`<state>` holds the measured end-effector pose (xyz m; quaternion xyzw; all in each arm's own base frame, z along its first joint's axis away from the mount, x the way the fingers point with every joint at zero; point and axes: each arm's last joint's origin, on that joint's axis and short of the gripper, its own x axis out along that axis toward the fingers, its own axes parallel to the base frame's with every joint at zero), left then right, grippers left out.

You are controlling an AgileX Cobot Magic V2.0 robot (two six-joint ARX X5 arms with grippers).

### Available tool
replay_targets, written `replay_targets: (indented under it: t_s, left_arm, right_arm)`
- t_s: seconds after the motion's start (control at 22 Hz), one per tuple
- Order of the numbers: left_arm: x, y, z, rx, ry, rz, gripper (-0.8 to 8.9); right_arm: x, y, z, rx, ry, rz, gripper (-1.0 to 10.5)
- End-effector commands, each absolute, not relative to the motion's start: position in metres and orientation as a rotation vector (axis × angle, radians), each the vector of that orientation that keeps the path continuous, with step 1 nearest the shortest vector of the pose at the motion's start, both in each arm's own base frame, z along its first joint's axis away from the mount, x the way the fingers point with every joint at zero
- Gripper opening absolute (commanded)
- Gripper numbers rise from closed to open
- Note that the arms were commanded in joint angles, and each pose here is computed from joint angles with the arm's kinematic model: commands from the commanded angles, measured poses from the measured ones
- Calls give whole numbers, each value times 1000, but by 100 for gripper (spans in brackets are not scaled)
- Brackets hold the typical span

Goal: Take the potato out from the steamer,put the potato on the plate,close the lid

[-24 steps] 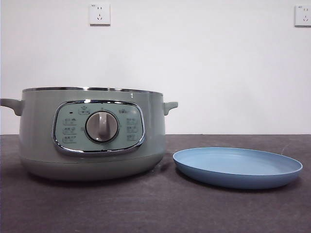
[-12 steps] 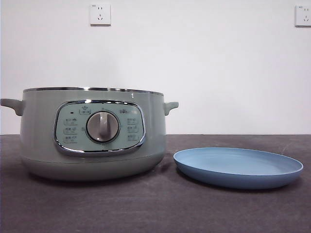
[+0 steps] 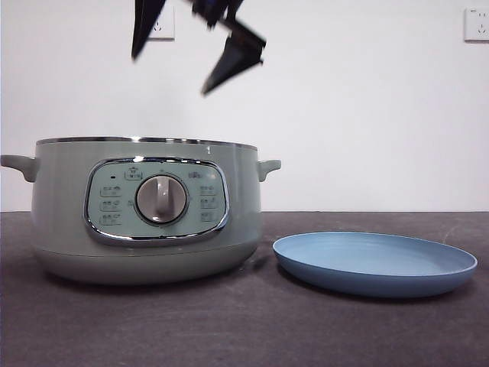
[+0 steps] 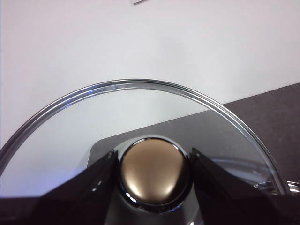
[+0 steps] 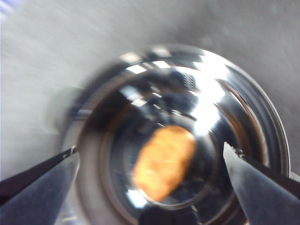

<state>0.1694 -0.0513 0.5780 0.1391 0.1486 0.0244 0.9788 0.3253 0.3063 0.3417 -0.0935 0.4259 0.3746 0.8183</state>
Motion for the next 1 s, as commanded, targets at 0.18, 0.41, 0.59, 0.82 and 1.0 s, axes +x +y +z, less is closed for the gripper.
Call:
replay_targets:
  t_s: [0.18,0.41,0.59,0.82,1.0]
  left_arm:
    - [162,-48,577,302,323,49,-9]
    - [164,-49,577,304,328,47,-9]
    - [164,-49,576,304,328,47,-9]
    - [164,-49,576,303,328,44,-9]
    - [164,-49,576,303,328,41,-9]
  right_arm:
    - [329,335,291,-299,1015,771,622]
    - [328,355,250,-380,1098,765,621]
    - [331,356,240,-434,1094,724,329]
    - [331,353,249,-448,1079,740,-10]
    - [324,329,310,-402,985,739,-9]
